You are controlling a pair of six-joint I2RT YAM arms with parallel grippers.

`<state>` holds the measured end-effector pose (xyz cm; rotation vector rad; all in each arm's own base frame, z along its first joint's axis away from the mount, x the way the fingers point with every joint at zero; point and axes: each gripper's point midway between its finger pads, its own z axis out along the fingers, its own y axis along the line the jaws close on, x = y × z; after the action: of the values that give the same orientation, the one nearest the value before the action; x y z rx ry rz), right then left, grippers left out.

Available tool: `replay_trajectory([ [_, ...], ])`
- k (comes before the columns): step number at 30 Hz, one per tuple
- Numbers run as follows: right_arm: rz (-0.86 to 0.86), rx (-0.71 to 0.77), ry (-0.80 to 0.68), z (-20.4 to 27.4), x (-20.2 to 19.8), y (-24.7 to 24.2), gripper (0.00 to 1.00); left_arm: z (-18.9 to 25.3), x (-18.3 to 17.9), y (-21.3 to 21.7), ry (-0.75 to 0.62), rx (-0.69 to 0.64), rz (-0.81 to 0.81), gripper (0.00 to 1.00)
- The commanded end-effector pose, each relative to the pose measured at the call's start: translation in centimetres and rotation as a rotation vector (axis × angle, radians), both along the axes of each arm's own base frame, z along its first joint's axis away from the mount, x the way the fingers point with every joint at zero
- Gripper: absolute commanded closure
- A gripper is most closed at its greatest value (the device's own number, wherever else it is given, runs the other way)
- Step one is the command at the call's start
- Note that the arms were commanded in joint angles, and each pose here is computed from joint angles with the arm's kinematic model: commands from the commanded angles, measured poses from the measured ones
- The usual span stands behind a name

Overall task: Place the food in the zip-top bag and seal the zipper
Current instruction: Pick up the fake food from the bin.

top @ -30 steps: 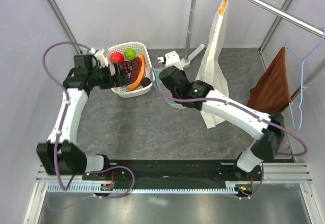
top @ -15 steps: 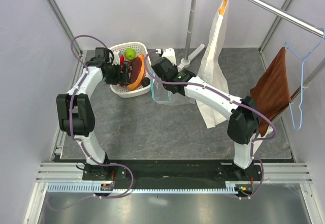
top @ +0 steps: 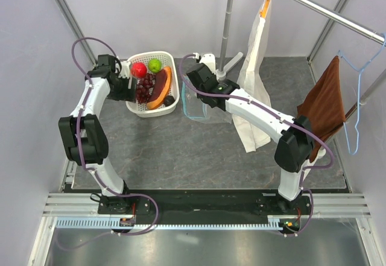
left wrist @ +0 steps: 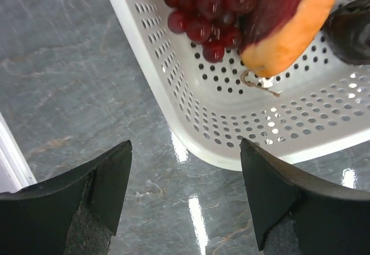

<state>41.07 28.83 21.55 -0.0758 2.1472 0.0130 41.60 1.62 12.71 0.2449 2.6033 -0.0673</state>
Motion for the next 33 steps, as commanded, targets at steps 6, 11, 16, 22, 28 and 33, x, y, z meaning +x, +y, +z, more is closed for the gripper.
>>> replay_trajectory([
  [6, -0.019, 0.069, -0.011, 1.8, 0.1, -1.3, 1.00, 8.6, 4.4, -9.6, -0.248, -0.212, -0.289, 0.07],
  [11, -0.020, 0.077, 0.006, 1.3, -0.2, -1.8, 1.00, 6.1, 8.4, -12.2, -0.209, -0.177, -0.244, 0.06],
  [16, -0.011, 0.095, 0.008, 1.6, -0.5, -1.8, 1.00, 1.8, 11.7, -12.7, -0.155, -0.125, -0.177, 0.06],
  [22, -0.011, 0.090, 0.020, 1.2, -0.9, -2.2, 1.00, -1.4, 13.4, -12.2, -0.134, -0.091, -0.145, 0.05],
  [28, -0.008, 0.092, 0.033, 0.8, -1.0, -2.3, 1.00, -4.3, 14.3, -11.6, -0.117, -0.030, -0.156, 0.05],
  [33, -0.001, 0.087, 0.037, 0.6, -1.0, -2.3, 1.00, -5.9, 14.2, -11.9, -0.097, -0.006, -0.176, 0.03],
])
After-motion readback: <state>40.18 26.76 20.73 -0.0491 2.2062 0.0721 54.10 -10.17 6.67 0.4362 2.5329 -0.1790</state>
